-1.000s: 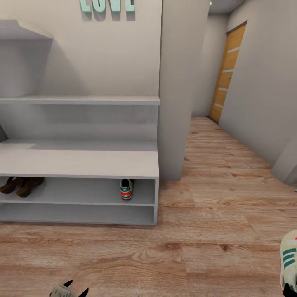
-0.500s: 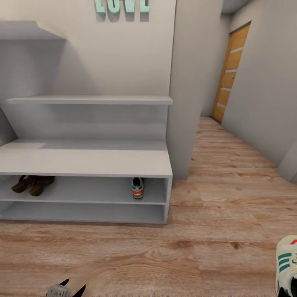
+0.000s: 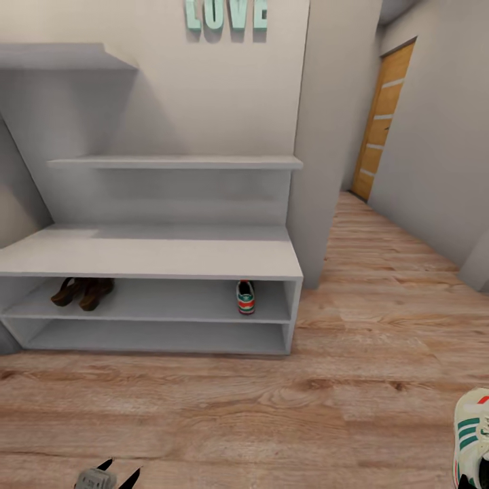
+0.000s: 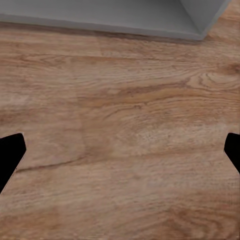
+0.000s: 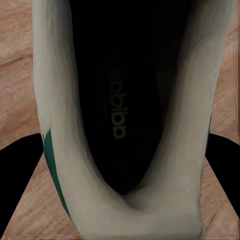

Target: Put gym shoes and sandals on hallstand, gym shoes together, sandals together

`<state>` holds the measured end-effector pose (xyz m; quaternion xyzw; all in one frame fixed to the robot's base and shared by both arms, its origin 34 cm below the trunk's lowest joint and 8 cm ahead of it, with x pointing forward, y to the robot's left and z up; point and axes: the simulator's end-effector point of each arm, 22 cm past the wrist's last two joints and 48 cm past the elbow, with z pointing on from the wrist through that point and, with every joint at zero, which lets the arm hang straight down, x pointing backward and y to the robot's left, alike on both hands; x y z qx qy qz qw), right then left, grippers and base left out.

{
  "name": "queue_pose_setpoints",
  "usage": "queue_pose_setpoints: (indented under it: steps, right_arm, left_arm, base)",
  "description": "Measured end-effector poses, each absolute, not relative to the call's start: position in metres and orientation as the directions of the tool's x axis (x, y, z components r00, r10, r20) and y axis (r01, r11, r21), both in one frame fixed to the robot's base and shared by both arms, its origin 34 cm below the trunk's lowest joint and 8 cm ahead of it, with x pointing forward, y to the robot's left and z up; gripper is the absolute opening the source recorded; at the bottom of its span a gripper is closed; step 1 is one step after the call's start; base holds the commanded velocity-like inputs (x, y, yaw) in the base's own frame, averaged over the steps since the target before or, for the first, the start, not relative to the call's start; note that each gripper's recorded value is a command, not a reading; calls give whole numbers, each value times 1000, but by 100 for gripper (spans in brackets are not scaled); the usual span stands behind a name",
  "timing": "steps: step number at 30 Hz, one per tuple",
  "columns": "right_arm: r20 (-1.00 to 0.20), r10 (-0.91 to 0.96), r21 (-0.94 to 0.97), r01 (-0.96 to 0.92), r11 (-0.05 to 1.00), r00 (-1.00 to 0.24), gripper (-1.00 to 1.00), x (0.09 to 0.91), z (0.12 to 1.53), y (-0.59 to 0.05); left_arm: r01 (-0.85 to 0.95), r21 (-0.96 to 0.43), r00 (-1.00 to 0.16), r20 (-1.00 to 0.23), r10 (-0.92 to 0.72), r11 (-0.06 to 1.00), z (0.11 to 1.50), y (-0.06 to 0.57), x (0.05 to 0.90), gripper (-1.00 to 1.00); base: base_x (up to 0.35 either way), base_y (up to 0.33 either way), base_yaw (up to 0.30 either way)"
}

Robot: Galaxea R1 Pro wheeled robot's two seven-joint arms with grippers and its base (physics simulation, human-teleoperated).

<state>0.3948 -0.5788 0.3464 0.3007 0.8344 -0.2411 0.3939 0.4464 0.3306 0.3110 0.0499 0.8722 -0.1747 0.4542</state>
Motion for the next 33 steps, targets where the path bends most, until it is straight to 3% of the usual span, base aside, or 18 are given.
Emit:
queue_pose_setpoints:
  steps: [14, 33]
  right_arm:
    - [-802, 312, -165, 691, 704, -509, -100, 395, 346, -578]
    - [-797, 311, -174, 690, 703, -518, -100, 393, 343, -579]
  left_arm:
    - [244, -260, -583, -809, -73, 934, 311, 332, 446, 100]
    - [235, -253, -594, -802, -68, 938, 308, 340, 443, 100]
  base:
    - [-204, 254, 0]
    - [-107, 291, 30]
